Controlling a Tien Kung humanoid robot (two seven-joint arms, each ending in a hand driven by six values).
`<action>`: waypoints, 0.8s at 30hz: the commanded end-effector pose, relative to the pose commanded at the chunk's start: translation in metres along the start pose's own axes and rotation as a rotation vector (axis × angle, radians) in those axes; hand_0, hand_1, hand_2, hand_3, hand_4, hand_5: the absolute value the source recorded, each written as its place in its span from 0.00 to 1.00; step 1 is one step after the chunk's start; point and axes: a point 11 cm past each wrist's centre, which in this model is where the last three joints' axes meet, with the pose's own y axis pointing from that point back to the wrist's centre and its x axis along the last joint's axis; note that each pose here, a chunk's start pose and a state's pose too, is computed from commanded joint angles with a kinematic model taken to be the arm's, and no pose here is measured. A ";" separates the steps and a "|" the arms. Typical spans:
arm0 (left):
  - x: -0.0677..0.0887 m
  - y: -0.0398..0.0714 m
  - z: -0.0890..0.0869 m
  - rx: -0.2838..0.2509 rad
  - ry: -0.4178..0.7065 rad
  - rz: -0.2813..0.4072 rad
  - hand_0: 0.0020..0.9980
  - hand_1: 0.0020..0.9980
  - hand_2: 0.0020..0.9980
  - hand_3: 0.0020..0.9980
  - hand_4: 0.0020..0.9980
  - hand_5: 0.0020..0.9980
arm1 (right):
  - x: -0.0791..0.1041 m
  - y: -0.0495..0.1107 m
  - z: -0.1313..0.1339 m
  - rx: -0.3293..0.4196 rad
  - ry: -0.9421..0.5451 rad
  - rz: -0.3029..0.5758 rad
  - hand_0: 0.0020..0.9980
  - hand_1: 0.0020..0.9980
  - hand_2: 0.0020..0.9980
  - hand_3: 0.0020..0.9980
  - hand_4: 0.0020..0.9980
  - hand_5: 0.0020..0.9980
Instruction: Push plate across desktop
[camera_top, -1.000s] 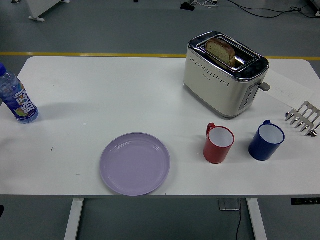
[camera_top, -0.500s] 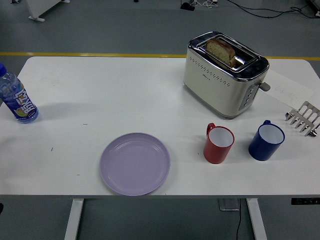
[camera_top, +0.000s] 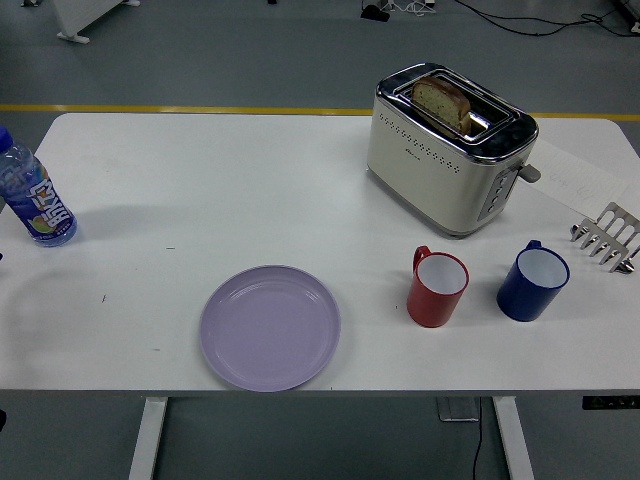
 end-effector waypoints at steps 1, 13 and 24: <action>-0.004 0.001 -0.003 0.027 0.053 -0.023 0.64 0.67 0.67 0.60 0.51 1.00 | 0.000 0.000 0.000 0.000 -0.001 0.000 0.60 0.60 0.67 0.64 0.21 0.49; -0.035 0.005 -0.024 0.131 0.243 -0.145 0.59 0.66 0.63 0.58 0.50 1.00 | 0.001 0.000 -0.001 0.002 0.000 0.002 0.60 0.60 0.67 0.64 0.21 0.49; -0.044 0.002 -0.027 0.152 0.207 -0.176 0.59 0.66 0.63 0.58 0.50 1.00 | 0.000 0.000 0.001 -0.002 0.001 0.001 0.60 0.60 0.67 0.64 0.21 0.49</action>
